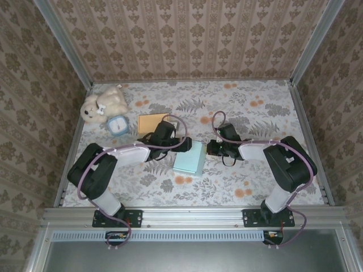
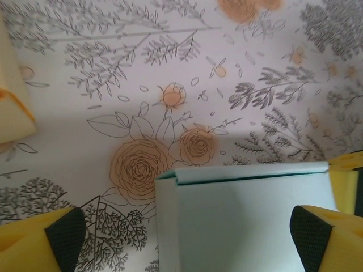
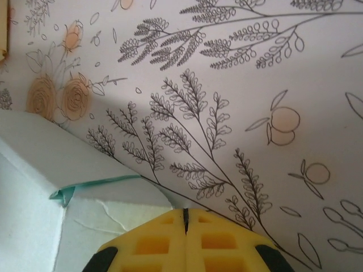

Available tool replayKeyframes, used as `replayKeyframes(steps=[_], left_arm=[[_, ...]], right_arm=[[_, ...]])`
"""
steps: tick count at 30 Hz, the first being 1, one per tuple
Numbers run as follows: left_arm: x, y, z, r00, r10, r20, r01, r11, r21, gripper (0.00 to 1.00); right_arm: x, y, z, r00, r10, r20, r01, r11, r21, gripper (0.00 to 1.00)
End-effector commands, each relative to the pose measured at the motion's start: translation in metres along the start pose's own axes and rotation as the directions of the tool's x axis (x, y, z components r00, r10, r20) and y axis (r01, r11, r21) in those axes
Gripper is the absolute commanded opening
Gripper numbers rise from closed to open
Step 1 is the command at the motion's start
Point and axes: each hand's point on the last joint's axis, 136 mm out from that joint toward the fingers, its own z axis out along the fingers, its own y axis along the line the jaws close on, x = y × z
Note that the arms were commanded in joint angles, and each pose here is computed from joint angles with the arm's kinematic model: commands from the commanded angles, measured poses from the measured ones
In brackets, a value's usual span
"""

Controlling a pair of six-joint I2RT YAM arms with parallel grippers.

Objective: Fold the paper box

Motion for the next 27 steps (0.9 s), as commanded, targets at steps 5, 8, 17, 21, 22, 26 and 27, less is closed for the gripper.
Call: replayKeyframes(steps=[5,8,17,21,22,26,27], left_arm=[[-0.005,-0.04,0.014,1.0,0.023,0.003,-0.023,0.994,0.107,0.95],[0.003,-0.058,0.019,0.998,0.055,-0.014,-0.053,0.99,0.128,0.94],[0.024,-0.121,0.027,0.994,0.093,-0.05,-0.076,0.959,0.274,0.94],[0.027,-0.13,0.029,0.994,0.093,-0.055,-0.074,0.955,0.287,0.94],[0.027,-0.129,0.03,0.994,0.088,-0.059,-0.068,0.957,0.282,0.94],[0.023,-0.123,0.028,0.995,0.077,-0.066,-0.06,0.972,0.228,0.94],[0.021,-0.12,0.026,0.995,0.074,-0.064,-0.058,0.976,0.211,0.94]], right_arm=[[0.004,-0.006,0.011,0.999,0.014,-0.041,-0.014,1.0,-0.004,0.0],[0.005,-0.006,0.012,0.999,0.007,-0.049,-0.007,1.0,-0.008,0.0],[0.011,-0.004,0.018,0.999,0.007,-0.051,-0.01,0.999,-0.053,0.0],[0.014,-0.003,0.016,0.999,0.005,-0.045,-0.009,0.998,-0.069,0.0],[0.015,-0.003,0.015,0.999,0.002,-0.042,-0.005,0.997,-0.072,0.0],[0.015,-0.003,0.009,1.0,-0.001,-0.005,0.0,0.996,-0.092,0.0],[0.015,-0.003,0.007,1.0,-0.006,0.004,0.006,0.996,-0.094,0.0]])
